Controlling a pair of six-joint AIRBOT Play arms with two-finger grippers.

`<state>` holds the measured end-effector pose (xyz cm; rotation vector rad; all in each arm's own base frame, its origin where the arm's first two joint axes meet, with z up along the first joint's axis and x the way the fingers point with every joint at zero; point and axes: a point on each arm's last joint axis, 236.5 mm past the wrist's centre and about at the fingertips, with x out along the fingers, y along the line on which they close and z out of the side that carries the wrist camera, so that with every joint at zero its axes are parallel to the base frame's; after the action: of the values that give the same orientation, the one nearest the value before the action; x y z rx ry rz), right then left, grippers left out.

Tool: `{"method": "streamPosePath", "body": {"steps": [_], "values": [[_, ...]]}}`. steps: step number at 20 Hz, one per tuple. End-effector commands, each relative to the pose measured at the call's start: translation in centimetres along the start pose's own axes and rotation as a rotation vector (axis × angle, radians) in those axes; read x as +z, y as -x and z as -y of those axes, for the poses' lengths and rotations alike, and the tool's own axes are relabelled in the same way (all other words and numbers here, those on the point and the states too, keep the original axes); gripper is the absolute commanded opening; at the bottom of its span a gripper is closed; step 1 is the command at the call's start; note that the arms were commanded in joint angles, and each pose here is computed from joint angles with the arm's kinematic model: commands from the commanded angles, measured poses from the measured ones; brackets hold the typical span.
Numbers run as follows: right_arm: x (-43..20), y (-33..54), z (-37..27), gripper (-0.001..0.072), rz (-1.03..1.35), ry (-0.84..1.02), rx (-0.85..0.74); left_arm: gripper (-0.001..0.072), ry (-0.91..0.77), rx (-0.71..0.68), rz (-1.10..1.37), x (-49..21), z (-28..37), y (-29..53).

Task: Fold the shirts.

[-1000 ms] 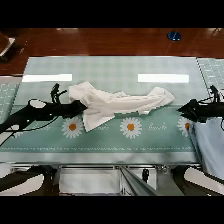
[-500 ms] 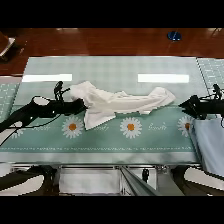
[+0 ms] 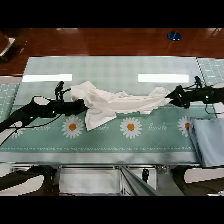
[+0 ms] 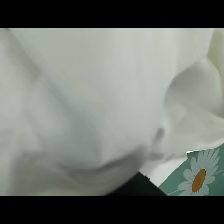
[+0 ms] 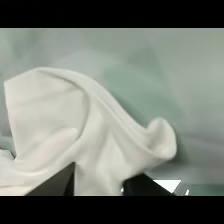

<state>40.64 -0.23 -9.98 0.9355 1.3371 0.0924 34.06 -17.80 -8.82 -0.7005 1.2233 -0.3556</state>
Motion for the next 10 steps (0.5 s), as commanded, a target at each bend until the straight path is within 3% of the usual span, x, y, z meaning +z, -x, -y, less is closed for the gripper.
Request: {"method": "streamPosePath", "body": {"steps": [1, 2, 3, 7, 10], "values": [[1.0, -2.0, -2.9, 0.0215, -0.026, 0.026, 0.014, 0.002, -0.002, -0.002, 0.0, 0.0, 0.1, 0.1], [1.3, -1.7, -4.7, 0.0068, -0.022, 0.092, 0.042, 0.0021, -0.007, -0.007, 0.01, 0.4, 0.4, 0.3], [1.5, -1.1, -6.6, 0.0022, -0.026, 0.152, 0.073, 0.0021, -0.015, -0.02, 0.023, 1.0, 1.0, 0.8], [4.1, 7.5, -16.7, 0.0022, 0.109, 0.384, 0.177, 0.002, -0.152, -0.151, 0.259, 9.3, 9.0, 8.8], [3.9, 21.0, -27.5, 0.0021, 0.427, 0.641, 0.248, 0.002, -0.34, -0.294, 0.603, 15.5, 19.6, 23.1]]}}
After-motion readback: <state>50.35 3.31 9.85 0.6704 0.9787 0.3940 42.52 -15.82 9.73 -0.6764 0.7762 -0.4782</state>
